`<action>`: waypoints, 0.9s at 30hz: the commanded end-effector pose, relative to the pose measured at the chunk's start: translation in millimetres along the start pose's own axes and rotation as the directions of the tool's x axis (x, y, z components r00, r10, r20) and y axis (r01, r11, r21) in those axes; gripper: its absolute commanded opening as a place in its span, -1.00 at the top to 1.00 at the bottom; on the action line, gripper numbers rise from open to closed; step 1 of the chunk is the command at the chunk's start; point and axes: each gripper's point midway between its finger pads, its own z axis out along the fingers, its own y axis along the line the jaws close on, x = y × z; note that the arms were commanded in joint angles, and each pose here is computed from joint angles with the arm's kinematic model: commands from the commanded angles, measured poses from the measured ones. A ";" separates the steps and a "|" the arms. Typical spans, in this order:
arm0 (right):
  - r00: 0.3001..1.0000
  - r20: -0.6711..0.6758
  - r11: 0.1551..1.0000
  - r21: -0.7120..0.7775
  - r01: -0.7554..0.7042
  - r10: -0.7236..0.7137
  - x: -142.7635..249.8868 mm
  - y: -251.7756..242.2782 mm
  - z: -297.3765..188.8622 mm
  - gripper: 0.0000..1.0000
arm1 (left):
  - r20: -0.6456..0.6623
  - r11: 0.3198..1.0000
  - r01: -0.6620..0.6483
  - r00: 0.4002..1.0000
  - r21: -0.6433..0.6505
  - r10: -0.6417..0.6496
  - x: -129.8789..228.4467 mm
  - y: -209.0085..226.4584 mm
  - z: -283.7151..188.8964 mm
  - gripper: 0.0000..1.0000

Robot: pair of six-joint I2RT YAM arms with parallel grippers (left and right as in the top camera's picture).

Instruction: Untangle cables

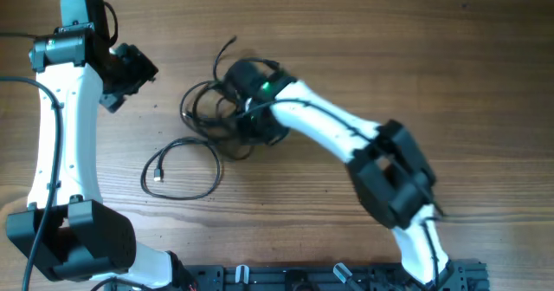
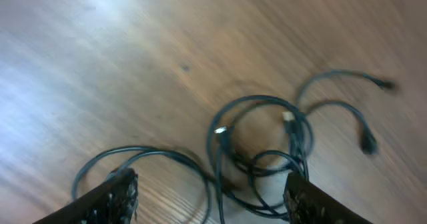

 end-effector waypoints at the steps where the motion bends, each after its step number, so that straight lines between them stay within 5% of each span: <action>1: 0.891 0.324 0.905 -0.179 0.386 -0.317 -19.7 38.6 -178.9 0.91 | -0.068 0.946 -0.192 0.974 0.260 0.216 19.4 -42.2 -5.4 -0.40; 4: 0.812 0.503 0.892 -0.158 0.423 -0.296 -16.0 27.2 -262.7 0.91 | -0.071 0.856 -0.265 0.942 0.445 0.329 32.9 -70.5 -17.5 -0.40; 9: 0.796 0.554 0.878 -0.223 0.423 -0.243 -3.9 16.9 -302.9 0.91 | -0.019 0.649 -0.311 0.894 0.695 0.449 50.9 -110.6 -47.6 -0.39; 15: 0.757 0.596 0.733 -0.386 0.561 -0.266 16.9 40.9 -349.1 0.91 | 0.019 0.573 -0.386 0.840 0.723 0.542 80.9 -142.7 -52.4 -0.47; 22: 0.755 0.600 0.772 -0.338 0.539 -0.264 19.6 33.4 -360.0 0.91 | 0.023 0.617 -0.558 0.752 0.556 0.659 115.7 -161.7 -11.4 -0.48; 27: 0.767 0.586 0.776 -0.344 0.529 -0.263 22.2 32.0 -357.6 0.91 | -0.052 0.575 -0.599 0.667 0.557 0.744 145.7 -166.9 29.0 -0.35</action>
